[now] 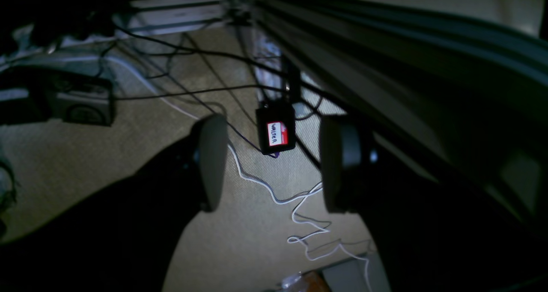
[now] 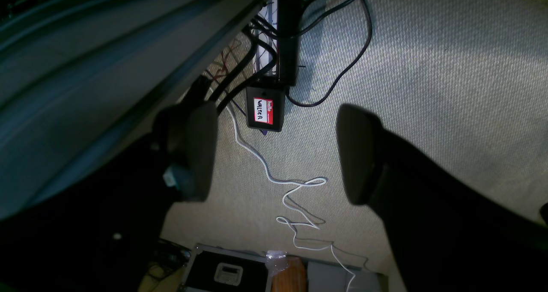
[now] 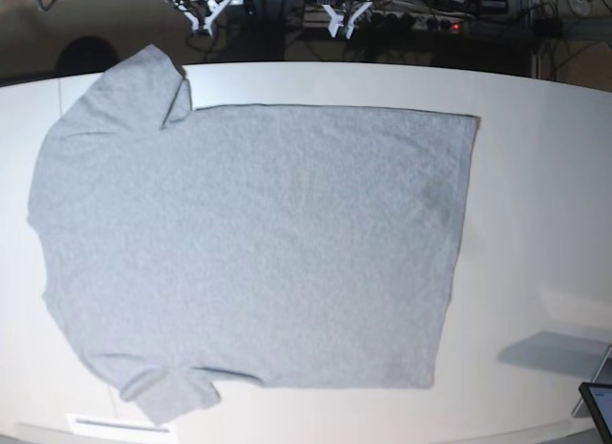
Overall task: Fold the T-shirt properly
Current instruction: 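Move both grippers from rest toward the shirt's shoulder corners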
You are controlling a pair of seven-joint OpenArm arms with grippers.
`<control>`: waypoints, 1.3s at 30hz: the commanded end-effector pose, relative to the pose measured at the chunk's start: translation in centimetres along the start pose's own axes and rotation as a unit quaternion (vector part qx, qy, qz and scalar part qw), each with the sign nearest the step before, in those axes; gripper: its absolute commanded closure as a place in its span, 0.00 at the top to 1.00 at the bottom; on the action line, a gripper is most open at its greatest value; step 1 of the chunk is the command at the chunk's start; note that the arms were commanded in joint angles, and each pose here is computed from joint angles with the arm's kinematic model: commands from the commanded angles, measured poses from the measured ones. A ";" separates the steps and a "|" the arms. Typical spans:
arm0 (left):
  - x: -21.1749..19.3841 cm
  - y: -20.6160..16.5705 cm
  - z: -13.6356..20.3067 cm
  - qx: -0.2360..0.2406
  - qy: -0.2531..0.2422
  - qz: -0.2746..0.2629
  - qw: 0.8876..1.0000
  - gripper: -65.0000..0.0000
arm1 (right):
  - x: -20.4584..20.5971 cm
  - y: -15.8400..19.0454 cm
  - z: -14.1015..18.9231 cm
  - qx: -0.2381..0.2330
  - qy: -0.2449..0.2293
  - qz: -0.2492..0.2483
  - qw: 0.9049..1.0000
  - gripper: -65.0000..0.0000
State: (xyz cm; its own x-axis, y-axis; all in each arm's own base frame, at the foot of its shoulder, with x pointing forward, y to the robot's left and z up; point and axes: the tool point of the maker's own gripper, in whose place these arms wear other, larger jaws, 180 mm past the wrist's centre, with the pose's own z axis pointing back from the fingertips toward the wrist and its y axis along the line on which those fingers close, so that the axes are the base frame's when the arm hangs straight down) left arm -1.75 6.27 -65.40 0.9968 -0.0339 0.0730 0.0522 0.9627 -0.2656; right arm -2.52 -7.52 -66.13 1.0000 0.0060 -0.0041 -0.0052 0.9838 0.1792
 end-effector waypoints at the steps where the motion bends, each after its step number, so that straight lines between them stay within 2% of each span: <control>1: -0.5 -0.2 0.0 -0.003 0.002 0.006 1.000 0.51 | -0.1 0.1 0.0 0.003 -0.001 0.003 1.000 0.65; 2: -0.4 -0.1 0.1 -0.001 -0.001 0.013 1.000 0.50 | -0.1 0.1 0.0 0.003 -0.001 0.003 1.000 0.65; 3: -0.4 0.1 0.1 0.002 -0.002 0.022 1.000 0.44 | -0.1 0.1 0.0 0.003 -0.001 0.003 1.000 0.63; 5: -0.3 0.5 0.1 0.007 -0.008 0.045 0.999 0.17 | -0.1 0.1 0.0 0.003 -0.001 0.003 1.000 0.48; 6: -0.2 0.8 0.2 0.010 -0.011 0.057 0.998 0.00 | -0.1 0.1 0.0 0.003 -0.001 0.003 1.000 0.34; 8: 0.1 1.2 0.2 0.015 -0.016 0.071 0.997 0.00 | -0.1 0.1 0.0 0.002 -0.001 0.000 1.000 0.00; 11: 0.1 1.5 0.3 0.017 -0.017 0.073 0.997 0.00 | -0.1 0.1 0.0 0.002 -0.002 -0.001 1.000 0.05; 14: -0.1 1.6 0.3 0.019 -0.015 0.072 0.997 0.00 | -0.1 0.1 0.0 0.002 -0.002 -0.001 1.000 0.00; 24: -0.3 1.9 0.4 0.021 -0.013 0.070 0.997 0.00 | -0.1 0.0 0.1 0.001 -0.025 -0.004 1.000 0.00; 28: -2.7 2.2 0.8 0.025 0.008 0.071 0.997 0.00 | -1.2 0.0 0.1 0.000 -0.018 -0.009 1.000 0.00; 31: -5.3 4.0 1.7 0.040 0.020 0.072 0.996 0.00 | -2.4 -0.9 0.5 -0.011 -0.027 -0.047 0.998 0.00; 35: -4.3 8.9 5.0 0.083 -0.035 0.032 0.995 0.00 | -3.9 -3.2 2.5 -0.042 -0.073 -0.076 0.994 0.00; 39: -4.0 10.4 8.8 0.103 -0.081 -0.009 0.991 0.00 | -4.1 -4.4 5.0 -0.061 -0.112 -0.067 0.990 0.00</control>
State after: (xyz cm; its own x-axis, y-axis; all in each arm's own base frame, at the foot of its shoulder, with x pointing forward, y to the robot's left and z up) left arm -3.86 19.74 -59.98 0.9624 -0.0329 0.2695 0.0452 0.9982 -0.0397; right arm -7.26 -12.99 -62.12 0.9732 -0.1475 0.1766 0.1386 0.9884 0.0617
